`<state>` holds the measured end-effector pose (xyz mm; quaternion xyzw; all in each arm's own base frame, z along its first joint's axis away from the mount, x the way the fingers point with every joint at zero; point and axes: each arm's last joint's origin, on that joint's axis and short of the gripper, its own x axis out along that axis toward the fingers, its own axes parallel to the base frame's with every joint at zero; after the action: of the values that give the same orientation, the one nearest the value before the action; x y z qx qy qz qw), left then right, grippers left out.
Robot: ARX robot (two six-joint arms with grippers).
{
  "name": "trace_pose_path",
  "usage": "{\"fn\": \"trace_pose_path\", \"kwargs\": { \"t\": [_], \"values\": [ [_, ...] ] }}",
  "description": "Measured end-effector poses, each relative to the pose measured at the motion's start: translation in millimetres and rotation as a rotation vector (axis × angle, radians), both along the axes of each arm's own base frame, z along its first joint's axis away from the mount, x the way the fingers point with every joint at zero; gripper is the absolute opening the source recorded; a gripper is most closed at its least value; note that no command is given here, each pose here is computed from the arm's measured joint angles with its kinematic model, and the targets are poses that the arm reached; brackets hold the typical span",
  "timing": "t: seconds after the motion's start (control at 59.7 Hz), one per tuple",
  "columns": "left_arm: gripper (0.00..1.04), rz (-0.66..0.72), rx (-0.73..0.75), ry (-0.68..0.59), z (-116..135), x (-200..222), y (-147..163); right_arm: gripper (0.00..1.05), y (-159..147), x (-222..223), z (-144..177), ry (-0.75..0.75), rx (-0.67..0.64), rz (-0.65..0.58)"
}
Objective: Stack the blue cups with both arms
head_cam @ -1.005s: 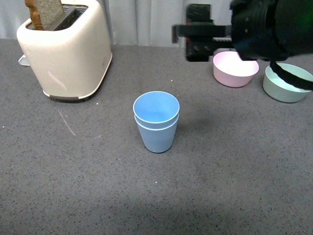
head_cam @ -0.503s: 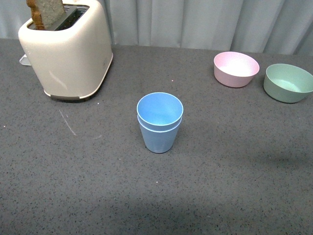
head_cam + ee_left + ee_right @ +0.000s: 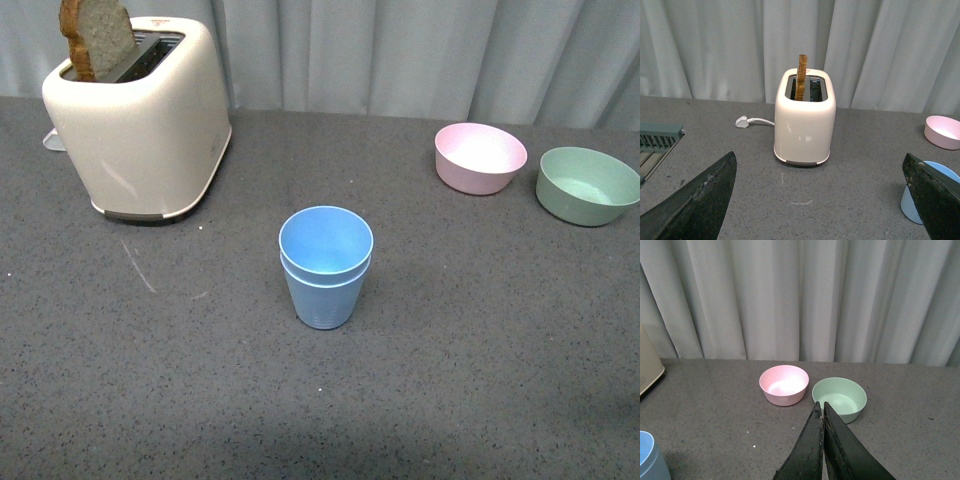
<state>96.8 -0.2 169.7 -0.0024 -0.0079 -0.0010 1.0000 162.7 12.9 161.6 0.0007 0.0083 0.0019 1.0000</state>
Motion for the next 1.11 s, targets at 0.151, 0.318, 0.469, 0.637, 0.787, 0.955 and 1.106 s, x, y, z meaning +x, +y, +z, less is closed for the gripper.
{"fn": "trace_pose_path", "kwargs": {
  "t": [0.151,0.318,0.469,0.637,0.787,0.955,1.106],
  "values": [
    [0.98,0.000,0.000,0.000,0,0,0,0.01,-11,-11,0,0.002,0.002,0.003],
    [0.98,0.000,0.000,0.000,0,0,0,0.01,-12,-20,1,-0.005,0.002,-0.002],
    [0.98,0.000,0.000,0.000,0,0,0,0.01,-13,-27,3,-0.009,0.002,-0.003],
    [0.98,0.000,0.000,0.000,0,0,0,0.01,-13,-33,4,-0.014,0.002,-0.003],
    [0.98,0.000,0.000,0.000,0,0,0,0.01,-13,-39,5,-0.019,0.002,-0.003],
    [0.98,0.000,0.000,0.000,0,0,0,0.01,-13,-45,6,-0.022,0.002,-0.003],
    [0.98,0.000,0.000,0.000,0,0,0,0.01,-13,-49,6,-0.023,0.002,-0.003]
  ]
}}
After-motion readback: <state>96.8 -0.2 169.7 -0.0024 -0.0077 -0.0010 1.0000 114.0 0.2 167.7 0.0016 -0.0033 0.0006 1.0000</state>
